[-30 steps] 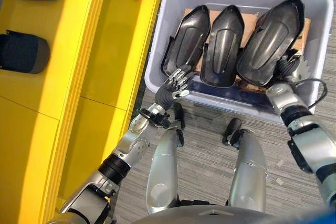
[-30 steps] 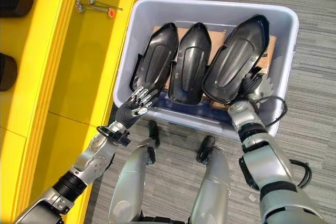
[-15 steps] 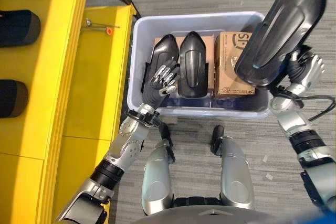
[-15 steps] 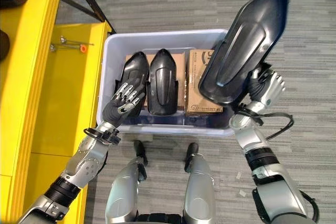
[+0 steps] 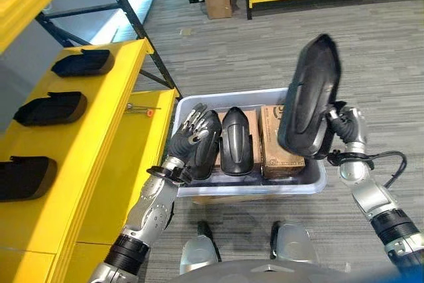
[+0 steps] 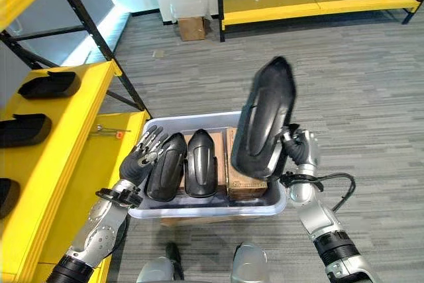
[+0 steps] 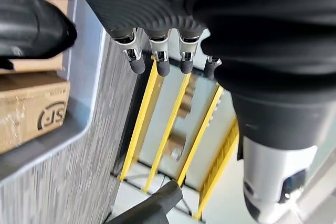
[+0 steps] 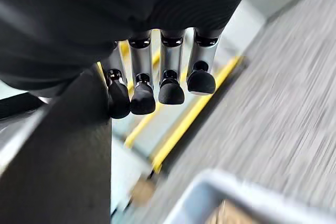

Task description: Move parts from the plastic box to the shelf.

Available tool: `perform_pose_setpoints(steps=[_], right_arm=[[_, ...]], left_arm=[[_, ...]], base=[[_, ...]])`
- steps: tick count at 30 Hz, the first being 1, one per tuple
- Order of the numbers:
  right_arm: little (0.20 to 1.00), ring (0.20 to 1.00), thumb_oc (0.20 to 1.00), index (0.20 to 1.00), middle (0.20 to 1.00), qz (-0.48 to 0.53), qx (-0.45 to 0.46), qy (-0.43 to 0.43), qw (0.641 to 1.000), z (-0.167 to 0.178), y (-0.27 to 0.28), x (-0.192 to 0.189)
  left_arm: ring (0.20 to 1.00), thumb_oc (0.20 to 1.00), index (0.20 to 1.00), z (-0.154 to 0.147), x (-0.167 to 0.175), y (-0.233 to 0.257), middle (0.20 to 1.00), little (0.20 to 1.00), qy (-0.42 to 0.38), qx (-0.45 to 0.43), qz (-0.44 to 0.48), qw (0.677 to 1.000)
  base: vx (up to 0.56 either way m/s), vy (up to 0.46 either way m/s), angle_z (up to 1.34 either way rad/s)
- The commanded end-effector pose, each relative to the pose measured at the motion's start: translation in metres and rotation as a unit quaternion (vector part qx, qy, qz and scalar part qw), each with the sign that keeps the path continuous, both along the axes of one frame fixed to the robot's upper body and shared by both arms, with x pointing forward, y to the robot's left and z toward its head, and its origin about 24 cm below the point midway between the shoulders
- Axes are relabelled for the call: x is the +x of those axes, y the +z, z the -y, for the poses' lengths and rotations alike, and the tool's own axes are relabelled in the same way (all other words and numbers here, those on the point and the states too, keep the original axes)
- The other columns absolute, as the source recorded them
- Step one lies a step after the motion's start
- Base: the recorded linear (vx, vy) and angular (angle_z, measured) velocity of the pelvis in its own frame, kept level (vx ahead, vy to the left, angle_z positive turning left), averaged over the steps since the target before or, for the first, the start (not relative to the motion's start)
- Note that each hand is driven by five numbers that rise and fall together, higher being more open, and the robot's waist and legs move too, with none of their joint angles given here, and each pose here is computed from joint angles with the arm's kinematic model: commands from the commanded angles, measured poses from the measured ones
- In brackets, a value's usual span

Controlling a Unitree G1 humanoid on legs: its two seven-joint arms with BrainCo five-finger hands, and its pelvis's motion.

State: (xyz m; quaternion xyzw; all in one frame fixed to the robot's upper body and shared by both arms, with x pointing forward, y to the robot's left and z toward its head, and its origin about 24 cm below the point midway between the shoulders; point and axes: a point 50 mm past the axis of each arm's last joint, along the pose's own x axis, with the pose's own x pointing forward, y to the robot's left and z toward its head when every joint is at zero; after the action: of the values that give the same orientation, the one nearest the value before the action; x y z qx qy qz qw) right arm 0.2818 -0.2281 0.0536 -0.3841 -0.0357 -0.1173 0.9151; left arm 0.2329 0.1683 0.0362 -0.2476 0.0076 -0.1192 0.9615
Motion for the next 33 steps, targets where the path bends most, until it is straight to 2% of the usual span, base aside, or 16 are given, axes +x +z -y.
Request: perform_pose_setpoints(steps=[1, 6, 10, 19, 24, 27, 33], right_arm=[[0.200, 0.200, 0.200, 0.200, 0.200, 0.105, -0.004, 0.085, 0.991, -0.021, 0.052, 0.013], [0.200, 0.200, 0.200, 0.200, 0.200, 0.109, 0.018, 0.124, 0.986, -0.035, 0.050, 0.012], [0.200, 0.200, 0.200, 0.200, 0.200, 0.082, 0.067, 0.175, 0.979, -0.058, 0.035, -0.001], [0.200, 0.200, 0.200, 0.200, 0.200, 0.042, 0.096, 0.265, 0.958, -0.090, 0.031, -0.008], [0.200, 0.200, 0.200, 0.200, 0.200, 0.043, 0.119, 0.274, 0.953, -0.104, 0.038, -0.002], [0.200, 0.200, 0.200, 0.200, 0.200, 0.033, 0.126, 0.263, 0.956, -0.105, 0.032, -0.004], [0.200, 0.200, 0.200, 0.200, 0.200, -0.013, 0.134, 0.232, 0.963, -0.077, 0.012, -0.015]], left_arm=[[1.000, 1.000, 1.000, -0.005, -0.001, 0.009, 1.000, 1.000, -0.020, -0.008, 0.033, 0.999], [1.000, 1.000, 1.000, 0.008, 0.013, 0.023, 1.000, 1.000, -0.060, 0.025, 0.080, 0.995], [1.000, 1.000, 1.000, 0.014, 0.016, 0.031, 1.000, 1.000, -0.077, 0.086, 0.106, 0.988], [1.000, 1.000, 1.000, -0.004, 0.005, 0.028, 1.000, 1.000, -0.036, 0.127, 0.110, 0.985], [1.000, 1.000, 1.000, -0.013, 0.001, 0.017, 1.000, 1.000, -0.039, 0.136, 0.082, 0.987], [1.000, 1.000, 1.000, -0.012, -0.001, 0.013, 1.000, 1.000, -0.067, 0.150, 0.083, 0.983], [1.000, 1.000, 1.000, 0.003, 0.006, 0.014, 1.000, 1.000, -0.112, 0.135, 0.083, 0.981]], base=[[-0.15, -0.073, 0.33], [-0.21, 0.064, 1.26], [0.02, 0.500, 0.76], [-0.02, 0.364, 0.46], [-0.05, 0.348, 0.39], [-0.02, 0.227, 0.80], [0.09, 0.010, 1.46]])
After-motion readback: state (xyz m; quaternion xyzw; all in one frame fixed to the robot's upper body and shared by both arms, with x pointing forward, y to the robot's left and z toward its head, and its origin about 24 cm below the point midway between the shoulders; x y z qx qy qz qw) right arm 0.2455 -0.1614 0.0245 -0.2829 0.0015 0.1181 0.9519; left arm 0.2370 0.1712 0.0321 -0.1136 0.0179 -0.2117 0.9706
